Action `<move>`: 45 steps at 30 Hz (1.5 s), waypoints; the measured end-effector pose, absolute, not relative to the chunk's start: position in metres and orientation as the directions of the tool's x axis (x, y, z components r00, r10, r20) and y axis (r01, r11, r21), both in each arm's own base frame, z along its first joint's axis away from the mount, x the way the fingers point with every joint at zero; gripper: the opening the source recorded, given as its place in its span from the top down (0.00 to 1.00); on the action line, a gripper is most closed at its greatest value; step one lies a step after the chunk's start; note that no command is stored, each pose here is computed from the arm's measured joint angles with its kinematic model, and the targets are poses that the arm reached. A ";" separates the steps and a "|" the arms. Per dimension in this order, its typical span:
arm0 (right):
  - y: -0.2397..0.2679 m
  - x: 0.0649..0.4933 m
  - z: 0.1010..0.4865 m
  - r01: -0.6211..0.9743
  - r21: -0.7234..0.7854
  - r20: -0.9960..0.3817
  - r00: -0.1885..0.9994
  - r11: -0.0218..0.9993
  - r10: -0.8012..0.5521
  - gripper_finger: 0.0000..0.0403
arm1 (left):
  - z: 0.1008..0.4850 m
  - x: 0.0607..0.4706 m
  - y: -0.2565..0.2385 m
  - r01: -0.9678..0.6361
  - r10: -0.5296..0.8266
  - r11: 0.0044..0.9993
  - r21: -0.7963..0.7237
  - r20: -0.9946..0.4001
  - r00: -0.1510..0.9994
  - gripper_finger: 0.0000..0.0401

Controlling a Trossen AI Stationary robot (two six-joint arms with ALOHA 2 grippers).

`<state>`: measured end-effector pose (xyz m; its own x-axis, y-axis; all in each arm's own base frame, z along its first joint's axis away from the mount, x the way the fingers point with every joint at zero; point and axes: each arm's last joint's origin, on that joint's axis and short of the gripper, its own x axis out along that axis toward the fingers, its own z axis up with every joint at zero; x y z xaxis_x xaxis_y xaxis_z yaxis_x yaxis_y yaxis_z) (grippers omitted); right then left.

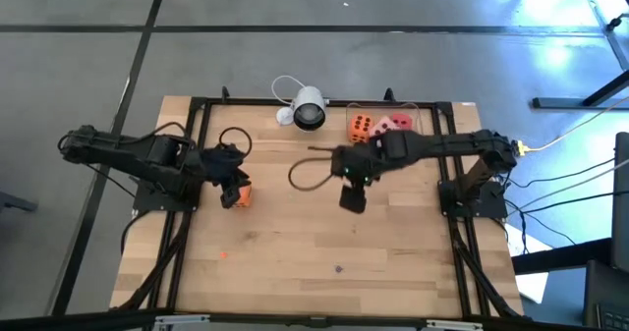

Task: Pick & Place Dice
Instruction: Put the small blue dice into the transparent container

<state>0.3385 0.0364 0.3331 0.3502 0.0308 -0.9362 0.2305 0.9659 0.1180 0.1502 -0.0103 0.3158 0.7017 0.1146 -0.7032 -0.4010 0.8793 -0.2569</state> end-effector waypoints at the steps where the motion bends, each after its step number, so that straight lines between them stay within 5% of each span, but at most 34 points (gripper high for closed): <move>1: 0.043 0.339 0.332 0.220 0.122 -0.936 0.351 0.968 0.038 0.41 | 0.316 0.150 -0.010 -0.401 0.116 0.880 -0.254 -0.703 0.701 0.78; 27: 0.224 0.353 0.226 0.221 0.164 -0.962 0.250 0.961 0.107 0.37 | 0.312 0.146 -0.007 -0.419 0.133 0.883 -0.213 -0.742 0.657 0.68; 34: 0.243 0.362 0.186 0.336 0.176 -0.968 0.228 0.925 0.102 0.38 | 0.312 0.146 -0.007 -0.433 0.109 0.864 -0.256 -0.745 0.658 0.68; 45: 0.244 0.364 0.181 0.418 0.188 -0.965 0.245 0.889 0.089 0.49 | 0.312 0.146 -0.008 -0.423 0.084 0.864 -0.275 -0.748 0.658 0.68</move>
